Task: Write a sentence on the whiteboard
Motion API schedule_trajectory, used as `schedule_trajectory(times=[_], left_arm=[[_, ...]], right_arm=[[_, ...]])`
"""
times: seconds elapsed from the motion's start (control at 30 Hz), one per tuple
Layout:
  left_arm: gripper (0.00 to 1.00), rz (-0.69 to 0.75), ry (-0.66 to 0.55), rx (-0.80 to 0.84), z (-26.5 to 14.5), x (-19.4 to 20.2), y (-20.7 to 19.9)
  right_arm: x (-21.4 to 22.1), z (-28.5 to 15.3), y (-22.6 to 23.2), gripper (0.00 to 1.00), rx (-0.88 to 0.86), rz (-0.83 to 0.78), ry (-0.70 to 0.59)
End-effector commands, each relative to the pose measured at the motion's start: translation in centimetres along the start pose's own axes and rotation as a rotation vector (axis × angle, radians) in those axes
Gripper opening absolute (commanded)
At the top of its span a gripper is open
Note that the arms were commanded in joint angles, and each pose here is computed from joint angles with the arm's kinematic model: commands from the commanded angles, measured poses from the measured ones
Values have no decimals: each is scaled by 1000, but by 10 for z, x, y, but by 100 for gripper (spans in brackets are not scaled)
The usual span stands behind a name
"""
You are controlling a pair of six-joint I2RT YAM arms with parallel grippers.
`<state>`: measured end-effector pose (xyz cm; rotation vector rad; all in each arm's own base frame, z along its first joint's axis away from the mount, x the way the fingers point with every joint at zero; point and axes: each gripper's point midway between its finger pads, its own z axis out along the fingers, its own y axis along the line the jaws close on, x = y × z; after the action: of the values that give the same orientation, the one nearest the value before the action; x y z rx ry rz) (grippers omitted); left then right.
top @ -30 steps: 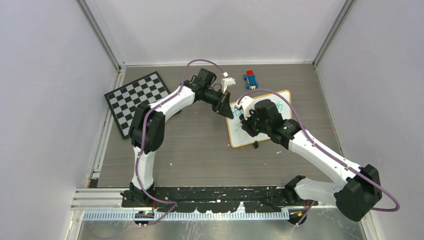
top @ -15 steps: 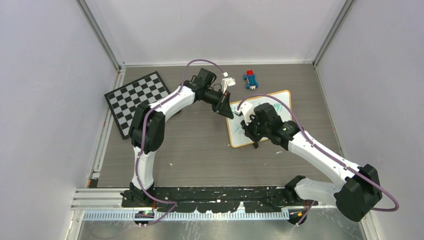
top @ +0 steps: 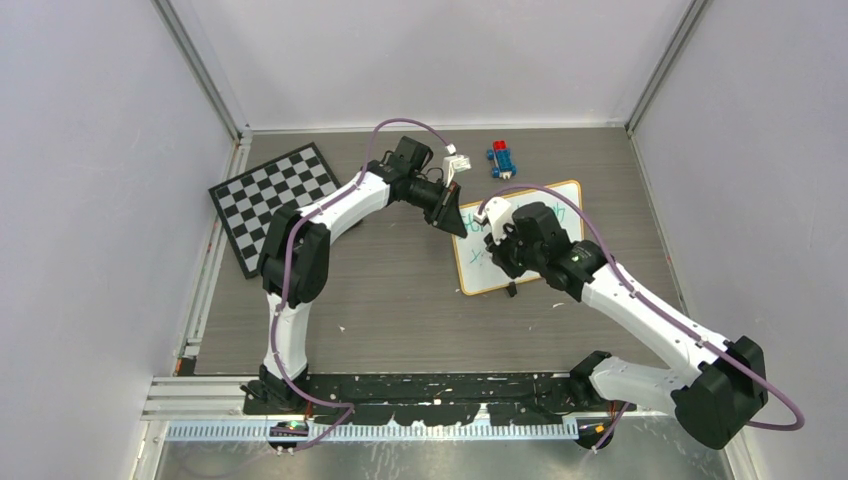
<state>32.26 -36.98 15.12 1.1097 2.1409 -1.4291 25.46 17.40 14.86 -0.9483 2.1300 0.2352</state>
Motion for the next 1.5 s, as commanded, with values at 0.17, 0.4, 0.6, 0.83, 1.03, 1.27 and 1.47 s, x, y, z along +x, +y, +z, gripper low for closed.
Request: schedule_trajectory(times=[0.17,0.4,0.6,0.83,1.03,1.27,1.47], left_arm=[[0,51,-32,-34,-12,-20,-9],[0,47,-29,-36,-12,-19,-9],[0,46,-28,-34,-12,-19,-9],[0,48,-28,-33,-11,-21,-7],[0,43,-26,-37,-10,-19,-6],[0,43,-26,-38,-10,-19,-5],[0,43,-26,-36,-10,-19,-6]], right_arm=[[-44,-14,-22,0,103,12,-133],[-37,-4,-25,0,120,18,-103],[-16,-2,-15,0,76,9,-44],[7,1,0,0,4,5,22],[12,5,3,0,-18,-6,43],[-13,0,-8,0,38,8,-36],[-28,-2,-20,0,98,27,-72]])
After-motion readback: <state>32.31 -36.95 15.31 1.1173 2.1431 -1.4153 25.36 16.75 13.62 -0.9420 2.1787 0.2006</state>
